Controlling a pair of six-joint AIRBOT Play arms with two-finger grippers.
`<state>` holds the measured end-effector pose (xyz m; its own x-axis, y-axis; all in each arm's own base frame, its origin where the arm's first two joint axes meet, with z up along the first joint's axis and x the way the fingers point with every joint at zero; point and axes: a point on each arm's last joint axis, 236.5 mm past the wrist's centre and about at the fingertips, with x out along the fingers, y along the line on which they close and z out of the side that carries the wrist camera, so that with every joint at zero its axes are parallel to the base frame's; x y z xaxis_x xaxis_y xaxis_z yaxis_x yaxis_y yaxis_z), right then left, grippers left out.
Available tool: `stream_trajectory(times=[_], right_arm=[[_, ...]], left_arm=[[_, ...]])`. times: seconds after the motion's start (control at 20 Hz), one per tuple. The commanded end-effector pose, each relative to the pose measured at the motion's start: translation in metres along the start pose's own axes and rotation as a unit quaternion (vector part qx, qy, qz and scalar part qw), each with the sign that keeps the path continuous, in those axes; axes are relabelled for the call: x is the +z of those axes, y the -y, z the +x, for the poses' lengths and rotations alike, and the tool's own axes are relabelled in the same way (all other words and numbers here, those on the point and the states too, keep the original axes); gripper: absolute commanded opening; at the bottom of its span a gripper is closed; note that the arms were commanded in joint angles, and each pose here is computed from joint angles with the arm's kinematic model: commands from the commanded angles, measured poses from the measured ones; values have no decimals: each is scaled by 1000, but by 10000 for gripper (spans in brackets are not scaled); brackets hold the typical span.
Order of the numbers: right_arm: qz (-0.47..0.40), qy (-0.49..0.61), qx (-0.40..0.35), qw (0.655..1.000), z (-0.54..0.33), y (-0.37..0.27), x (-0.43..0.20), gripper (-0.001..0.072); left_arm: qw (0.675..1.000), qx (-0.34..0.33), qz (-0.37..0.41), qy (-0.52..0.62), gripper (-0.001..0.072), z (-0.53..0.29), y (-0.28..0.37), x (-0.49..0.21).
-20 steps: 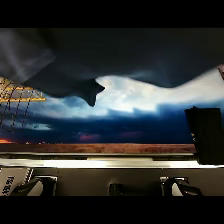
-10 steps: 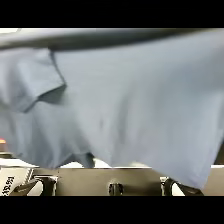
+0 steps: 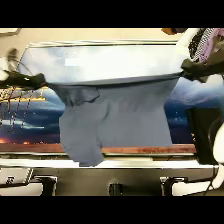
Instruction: Fold the clothes and pants, and hang the long-sleeved shirts on hangers.
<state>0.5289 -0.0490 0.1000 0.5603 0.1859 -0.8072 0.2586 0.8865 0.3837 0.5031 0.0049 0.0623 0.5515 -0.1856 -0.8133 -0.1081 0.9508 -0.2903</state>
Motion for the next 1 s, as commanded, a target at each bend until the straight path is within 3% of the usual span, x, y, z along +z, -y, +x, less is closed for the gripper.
stream_trajectory(times=[0.0,0.25,0.65,0.95], right_arm=[[-3,1,6,1000,78,6,1,23],[-47,8,-28,998,104,5,-3,23],[-52,-119,-131,983,90,56,-59,24],[-43,-172,-144,974,98,67,-85,24]], left_arm=[[1000,-4,8,28,13,91,5,3],[999,-1,7,38,13,111,2,4],[986,-8,7,-163,13,96,5,-90],[974,-11,8,-226,13,85,6,-118]])
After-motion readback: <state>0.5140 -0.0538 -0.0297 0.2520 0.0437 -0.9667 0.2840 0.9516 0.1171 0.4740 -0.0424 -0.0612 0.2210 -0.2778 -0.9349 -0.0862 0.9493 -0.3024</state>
